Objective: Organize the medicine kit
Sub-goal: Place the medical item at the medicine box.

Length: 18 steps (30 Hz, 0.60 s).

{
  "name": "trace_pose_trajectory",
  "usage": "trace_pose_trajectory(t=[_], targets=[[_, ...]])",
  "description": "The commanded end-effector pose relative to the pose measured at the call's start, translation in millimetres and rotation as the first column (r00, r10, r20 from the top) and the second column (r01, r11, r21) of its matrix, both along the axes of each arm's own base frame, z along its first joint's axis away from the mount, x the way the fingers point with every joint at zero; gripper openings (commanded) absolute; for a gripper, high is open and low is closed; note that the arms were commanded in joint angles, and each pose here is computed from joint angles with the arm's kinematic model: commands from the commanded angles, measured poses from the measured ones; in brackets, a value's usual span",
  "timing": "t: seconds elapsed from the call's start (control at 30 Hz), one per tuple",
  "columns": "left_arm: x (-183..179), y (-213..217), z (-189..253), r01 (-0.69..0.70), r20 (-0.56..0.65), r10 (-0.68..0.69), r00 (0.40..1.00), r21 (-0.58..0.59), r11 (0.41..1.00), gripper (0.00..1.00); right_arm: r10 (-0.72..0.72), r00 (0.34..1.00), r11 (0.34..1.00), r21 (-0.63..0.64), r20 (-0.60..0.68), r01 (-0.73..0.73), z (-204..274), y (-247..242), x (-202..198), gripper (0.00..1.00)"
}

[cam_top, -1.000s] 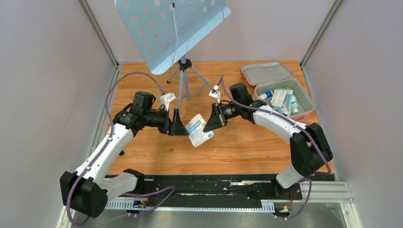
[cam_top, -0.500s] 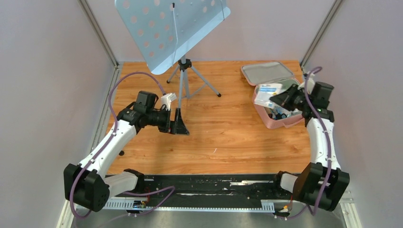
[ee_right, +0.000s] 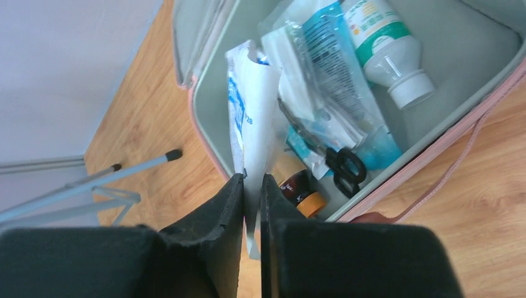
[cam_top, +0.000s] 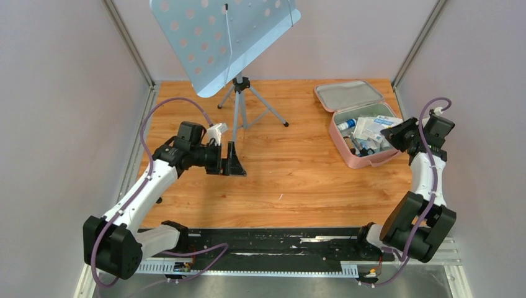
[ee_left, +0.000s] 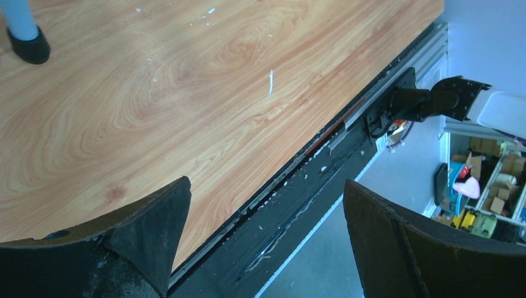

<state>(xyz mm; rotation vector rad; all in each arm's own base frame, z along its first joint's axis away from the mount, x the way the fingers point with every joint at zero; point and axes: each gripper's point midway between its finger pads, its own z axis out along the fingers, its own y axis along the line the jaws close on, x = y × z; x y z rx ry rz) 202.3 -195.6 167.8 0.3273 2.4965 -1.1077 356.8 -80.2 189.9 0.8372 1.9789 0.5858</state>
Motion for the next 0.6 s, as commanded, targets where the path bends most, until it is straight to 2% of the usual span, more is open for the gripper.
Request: trace_pose_trajectory(t=[0.0,0.03,0.07,0.13,0.23,0.33,0.47,0.57], targets=[[11.5,13.8,10.4,-0.102,0.051,0.102,0.994,0.007,0.995,1.00,-0.085,0.995,0.996,-0.037,0.053,0.087,15.5,-28.3,24.3,0.36],[12.9,17.9,8.8,-0.130,0.047,0.129,0.991,0.014,0.991,1.00,-0.072,0.996,0.997,-0.033,0.049,0.074,15.0,-28.5,27.8,0.53],[16.1,23.5,11.0,-0.161,0.057,0.160,0.986,0.011,0.987,1.00,-0.061,0.997,0.998,-0.022,0.040,0.062,14.3,-27.9,30.7,0.62],[19.6,30.0,10.2,-0.209,0.044,0.208,0.977,0.008,0.978,1.00,-0.055,0.998,0.998,-0.010,0.033,0.055,15.4,-27.0,32.5,0.70],[26.6,41.5,2.8,-0.285,0.026,0.284,0.958,0.039,0.958,1.00,-0.097,0.995,0.994,-0.045,0.040,0.098,21.3,-32.0,26.2,0.78],[35.5,61.4,-4.9,-0.407,0.007,0.408,0.913,0.083,0.909,1.00,-0.108,0.992,0.989,-0.095,0.072,0.114,36.9,-31.4,17.4,0.82],[45.9,100.1,-20.6,-0.575,0.007,0.585,0.811,0.194,0.795,1.00,-0.082,0.989,0.982,-0.162,0.123,0.102,64.3,-15.6,8.2,0.82],[54.9,125.5,-30.0,-0.662,0.024,0.682,0.731,0.267,0.700,1.00,-0.029,0.988,0.984,-0.167,0.150,0.054,74.6,6.2,6.9,0.82]])
